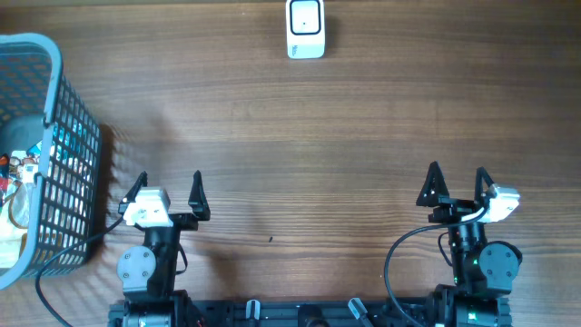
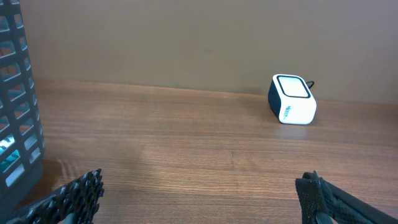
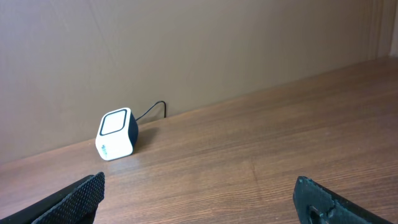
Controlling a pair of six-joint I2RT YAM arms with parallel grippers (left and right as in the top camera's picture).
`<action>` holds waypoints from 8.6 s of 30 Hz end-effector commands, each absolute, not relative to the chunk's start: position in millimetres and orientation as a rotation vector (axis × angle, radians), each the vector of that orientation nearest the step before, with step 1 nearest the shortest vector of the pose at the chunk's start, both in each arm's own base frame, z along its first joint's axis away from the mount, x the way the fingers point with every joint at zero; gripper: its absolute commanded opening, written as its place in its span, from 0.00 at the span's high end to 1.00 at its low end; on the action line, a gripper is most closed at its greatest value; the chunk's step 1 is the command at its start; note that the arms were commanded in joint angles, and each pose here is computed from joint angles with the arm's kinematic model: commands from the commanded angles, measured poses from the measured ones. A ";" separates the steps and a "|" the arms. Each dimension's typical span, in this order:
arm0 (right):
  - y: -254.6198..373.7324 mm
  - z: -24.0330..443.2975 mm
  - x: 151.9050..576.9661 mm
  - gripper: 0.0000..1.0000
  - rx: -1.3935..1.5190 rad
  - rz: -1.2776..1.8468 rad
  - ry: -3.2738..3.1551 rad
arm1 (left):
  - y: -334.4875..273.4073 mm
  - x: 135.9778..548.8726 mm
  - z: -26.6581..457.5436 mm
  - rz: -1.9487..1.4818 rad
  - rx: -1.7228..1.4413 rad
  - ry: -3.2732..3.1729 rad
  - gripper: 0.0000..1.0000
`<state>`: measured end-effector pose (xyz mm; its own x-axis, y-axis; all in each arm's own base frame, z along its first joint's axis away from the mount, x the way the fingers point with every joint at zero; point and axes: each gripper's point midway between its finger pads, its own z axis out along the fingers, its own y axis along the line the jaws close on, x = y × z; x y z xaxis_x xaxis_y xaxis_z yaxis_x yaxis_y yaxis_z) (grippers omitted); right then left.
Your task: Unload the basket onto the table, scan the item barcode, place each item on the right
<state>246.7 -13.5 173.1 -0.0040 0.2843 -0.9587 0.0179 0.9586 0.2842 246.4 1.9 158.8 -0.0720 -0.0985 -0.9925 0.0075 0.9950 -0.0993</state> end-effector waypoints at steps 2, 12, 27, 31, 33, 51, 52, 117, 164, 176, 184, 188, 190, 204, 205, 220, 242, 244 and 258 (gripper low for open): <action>-14.7 172.7 247.1 0.00 0.249 0.211 1.565 | 1.1 246.5 155.0 -0.076 -0.052 1.653 0.00; -14.7 172.7 247.1 0.00 0.249 0.211 1.565 | 1.1 246.5 155.0 -0.076 -0.052 1.653 0.00; -14.7 172.7 247.1 0.00 0.249 0.211 1.565 | 1.1 246.5 155.0 -0.076 -0.052 1.653 0.00; -14.7 172.7 247.1 0.00 0.249 0.211 1.565 | 1.1 246.5 155.0 -0.076 -0.052 1.653 0.00; -14.7 172.7 247.1 0.00 0.249 0.211 1.565 | 1.0 246.5 155.0 -0.076 -0.052 1.653 0.00; -14.7 172.6 247.1 0.00 0.249 0.211 1.566 | 1.1 246.6 154.8 -0.076 -0.052 1.653 0.00; -14.7 172.6 247.1 0.00 0.249 0.211 1.566 | 1.1 246.6 155.1 -0.076 -0.052 1.652 0.00; -14.7 172.6 247.1 0.00 0.249 0.211 1.566 | 124.3 277.0 424.9 0.106 -0.771 1.719 0.00; -14.7 172.6 247.1 0.00 0.249 0.211 1.566 | 311.1 296.8 112.9 0.003 -0.958 2.555 0.00; -14.7 172.7 247.1 0.00 0.249 0.211 1.565 | 297.1 288.4 85.6 -0.040 -0.914 2.614 0.01; -14.7 172.7 247.1 0.00 0.249 0.211 1.565 | 292.6 284.8 83.8 -0.059 -0.924 2.632 0.00; -14.7 172.6 247.1 0.00 0.249 0.211 1.566 | 293.1 285.6 84.1 -0.057 -0.917 2.631 0.00; -14.7 172.7 247.1 0.00 0.249 0.211 1.565 | 290.2 288.7 85.0 -0.087 -0.907 2.620 0.00; -14.7 172.6 247.1 0.00 0.249 0.211 1.566 | 283.1 286.8 83.8 -0.121 -0.885 2.643 0.83; -14.7 172.6 247.1 0.00 0.249 0.211 1.566 | 282.2 286.3 83.4 -0.124 -0.886 2.646 0.85; -14.7 172.7 247.1 0.00 0.249 0.211 1.565 | 271.7 305.2 98.5 -0.329 -1.133 2.464 0.96; -14.7 172.7 247.1 0.00 0.249 0.211 1.565 | 212.7 284.8 405.6 -0.210 -0.899 1.821 0.96; -14.7 172.6 247.1 0.00 0.249 0.211 1.566 | 198.2 273.0 432.9 -0.178 -0.850 1.766 0.96; -14.7 172.6 247.1 0.00 0.249 0.211 1.566 | 70.2 245.1 494.4 -0.451 -0.374 1.717 0.96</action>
